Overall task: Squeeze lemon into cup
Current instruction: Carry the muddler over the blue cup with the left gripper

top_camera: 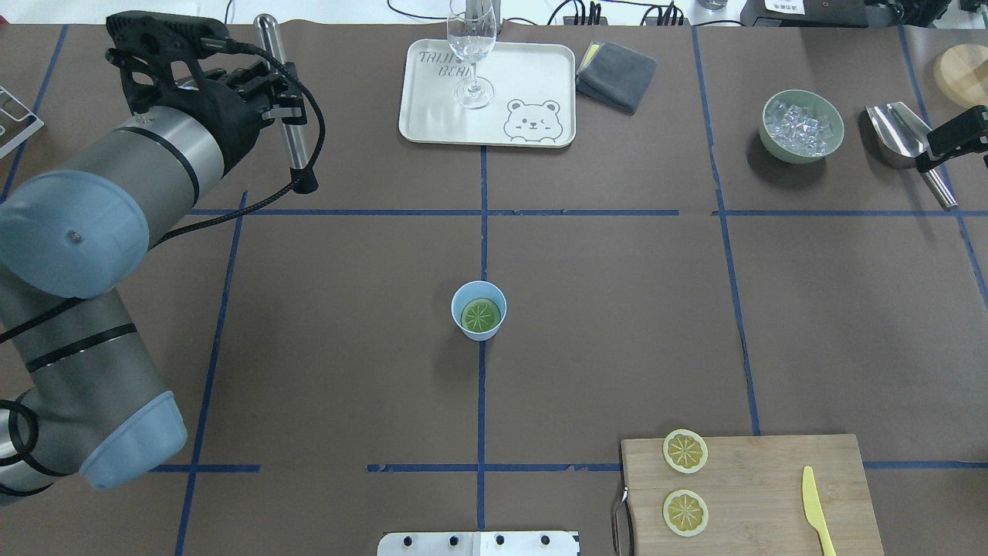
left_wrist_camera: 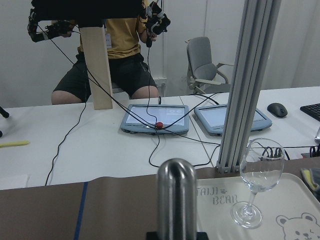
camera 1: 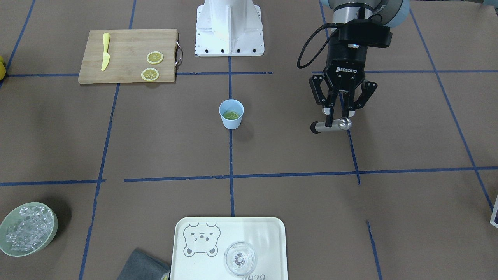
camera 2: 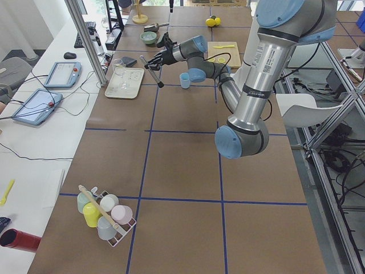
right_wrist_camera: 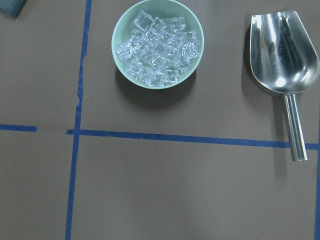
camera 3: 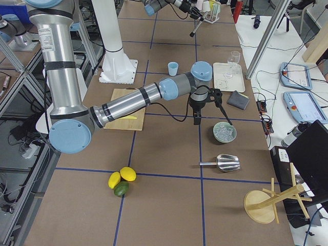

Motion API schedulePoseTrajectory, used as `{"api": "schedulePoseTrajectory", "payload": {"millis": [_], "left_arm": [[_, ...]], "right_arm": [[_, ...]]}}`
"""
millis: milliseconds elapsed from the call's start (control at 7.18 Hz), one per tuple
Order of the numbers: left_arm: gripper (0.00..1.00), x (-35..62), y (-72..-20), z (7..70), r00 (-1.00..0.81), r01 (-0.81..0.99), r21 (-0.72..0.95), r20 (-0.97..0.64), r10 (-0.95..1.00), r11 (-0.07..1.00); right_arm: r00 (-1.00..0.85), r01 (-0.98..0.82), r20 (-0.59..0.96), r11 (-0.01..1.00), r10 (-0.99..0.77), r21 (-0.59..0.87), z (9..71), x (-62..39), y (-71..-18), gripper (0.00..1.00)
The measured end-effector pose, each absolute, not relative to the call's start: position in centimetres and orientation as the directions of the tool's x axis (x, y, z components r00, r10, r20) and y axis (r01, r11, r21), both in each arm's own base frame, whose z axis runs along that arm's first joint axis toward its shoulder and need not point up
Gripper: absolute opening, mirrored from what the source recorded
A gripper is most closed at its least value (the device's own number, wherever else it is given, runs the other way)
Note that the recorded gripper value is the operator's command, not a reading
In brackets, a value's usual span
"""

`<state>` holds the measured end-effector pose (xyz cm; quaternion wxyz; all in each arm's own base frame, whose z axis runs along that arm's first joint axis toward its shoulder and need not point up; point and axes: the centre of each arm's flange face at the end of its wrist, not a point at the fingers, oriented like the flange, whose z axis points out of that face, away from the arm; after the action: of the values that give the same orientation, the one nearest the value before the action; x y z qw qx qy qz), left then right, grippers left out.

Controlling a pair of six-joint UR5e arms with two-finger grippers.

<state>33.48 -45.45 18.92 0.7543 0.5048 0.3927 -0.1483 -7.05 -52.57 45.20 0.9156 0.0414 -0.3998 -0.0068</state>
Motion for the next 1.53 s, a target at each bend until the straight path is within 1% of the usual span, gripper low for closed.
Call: {"api": "schedulePoseTrajectory", "payload": {"millis": [278, 418, 557, 696, 835, 1114, 1392, 1532], "left_arm": [[0.00, 35.7, -44.3, 18.6, 0.554, 0.697, 0.605, -0.795, 0.247, 0.385], [0.00, 37.4, -43.3, 18.8, 0.534, 0.737, 0.592, -0.806, 0.255, 0.325], [0.00, 39.5, -41.3, 18.7, 0.543, 0.759, 0.595, -0.803, 0.247, 0.264], [0.00, 41.5, -38.8, 18.6, 0.552, 0.765, 0.600, -0.798, 0.242, 0.231], [0.00, 43.3, -36.4, 18.5, 0.548, 0.769, 0.597, -0.799, 0.247, 0.227], [0.00, 46.1, -33.0, 16.9, 0.562, 0.750, 0.622, -0.779, 0.279, 0.225], [0.00, 49.4, -31.9, 14.7, 0.596, 0.730, 0.653, -0.752, 0.280, 0.201], [0.00, 50.5, -31.7, 14.6, 0.610, 0.721, 0.664, -0.744, 0.273, 0.197]], "right_arm": [[0.697, -0.030, 0.716, 0.996, -0.039, 0.083, 47.6, -4.2, -52.1, 1.00], [0.707, -0.021, 0.705, 0.994, -0.059, 0.104, 49.6, -1.5, -51.9, 1.00], [0.712, -0.013, 0.698, 0.993, -0.070, 0.114, 51.8, 1.2, -51.6, 1.00], [0.715, 0.000, 0.694, 0.993, -0.084, 0.120, 54.1, 3.4, -51.2, 1.00], [0.715, 0.011, 0.693, 0.993, -0.092, 0.121, 56.2, 5.2, -50.8, 1.00], [0.707, 0.011, 0.701, 0.993, -0.090, 0.117, 58.2, 6.9, -50.4, 1.00], [0.705, 0.010, 0.704, 0.993, -0.088, 0.115, 58.4, 7.2, -50.2, 1.00], [0.705, 0.009, 0.704, 0.993, -0.088, 0.114, 58.5, 7.2, -50.2, 1.00]]}}
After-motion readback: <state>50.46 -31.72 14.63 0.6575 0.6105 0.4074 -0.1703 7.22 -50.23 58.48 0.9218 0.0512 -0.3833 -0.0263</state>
